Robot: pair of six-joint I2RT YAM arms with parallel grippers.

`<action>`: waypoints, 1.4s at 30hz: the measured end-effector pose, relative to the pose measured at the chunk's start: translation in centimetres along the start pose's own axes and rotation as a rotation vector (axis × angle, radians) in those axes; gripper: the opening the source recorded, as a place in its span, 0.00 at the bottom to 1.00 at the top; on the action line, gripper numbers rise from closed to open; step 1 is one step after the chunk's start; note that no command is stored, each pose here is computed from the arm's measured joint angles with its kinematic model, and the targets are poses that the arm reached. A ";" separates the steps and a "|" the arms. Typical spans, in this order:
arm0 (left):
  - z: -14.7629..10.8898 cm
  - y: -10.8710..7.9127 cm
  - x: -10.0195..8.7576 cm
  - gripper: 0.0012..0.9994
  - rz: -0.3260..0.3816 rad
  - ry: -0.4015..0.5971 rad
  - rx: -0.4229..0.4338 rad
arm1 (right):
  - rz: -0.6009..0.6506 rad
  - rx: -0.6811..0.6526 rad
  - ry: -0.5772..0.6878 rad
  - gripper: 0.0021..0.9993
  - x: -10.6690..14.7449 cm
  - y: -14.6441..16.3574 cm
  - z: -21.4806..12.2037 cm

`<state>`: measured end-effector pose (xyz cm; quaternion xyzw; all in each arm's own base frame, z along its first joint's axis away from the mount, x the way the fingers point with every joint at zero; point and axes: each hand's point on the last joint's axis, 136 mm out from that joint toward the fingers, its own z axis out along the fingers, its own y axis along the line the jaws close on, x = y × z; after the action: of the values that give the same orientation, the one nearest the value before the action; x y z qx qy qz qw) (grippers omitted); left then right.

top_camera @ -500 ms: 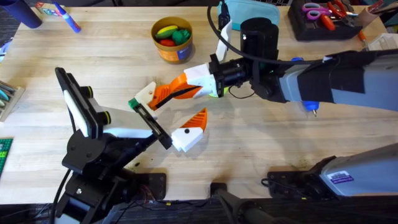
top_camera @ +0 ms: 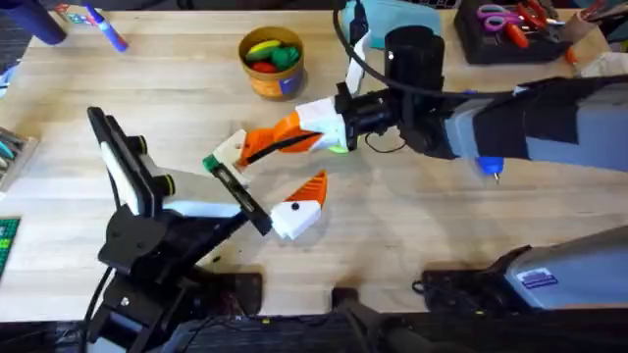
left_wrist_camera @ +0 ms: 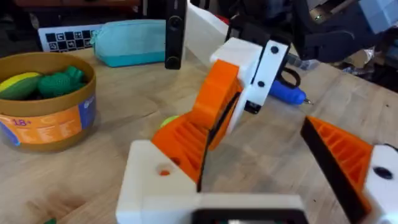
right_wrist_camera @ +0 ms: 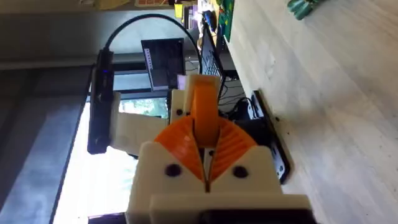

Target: Pick up the gripper from the table and insert it into the empty holder that is missing its gripper. Then pick up a screw, insert it into the mounting hole, and use the screwdriver to tighten it. Finally, clean up the table by picking up the vegetable and placing it into the bucket.

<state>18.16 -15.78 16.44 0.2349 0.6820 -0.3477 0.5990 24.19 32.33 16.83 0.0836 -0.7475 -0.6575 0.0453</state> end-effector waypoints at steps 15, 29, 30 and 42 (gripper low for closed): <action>0.0 -0.8 0.0 0.99 0.002 0.004 0.046 | -0.073 -0.003 0.012 0.02 0.3 0.0 0.1; -0.2 -2.7 0.3 0.99 0.012 0.021 0.160 | -0.103 -0.015 0.060 0.02 1.2 -0.1 -0.1; -0.3 -2.8 0.3 0.99 0.012 0.021 0.165 | -0.106 -0.016 0.060 0.02 1.2 -0.1 -0.1; -0.3 -2.5 0.3 0.99 0.008 0.021 0.154 | -0.126 0.005 0.037 0.02 1.0 -0.3 0.6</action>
<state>16.10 -17.21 16.61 0.2865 0.6585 -0.3943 0.5735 23.14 32.71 16.42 0.1427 -0.7414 -0.6555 0.0176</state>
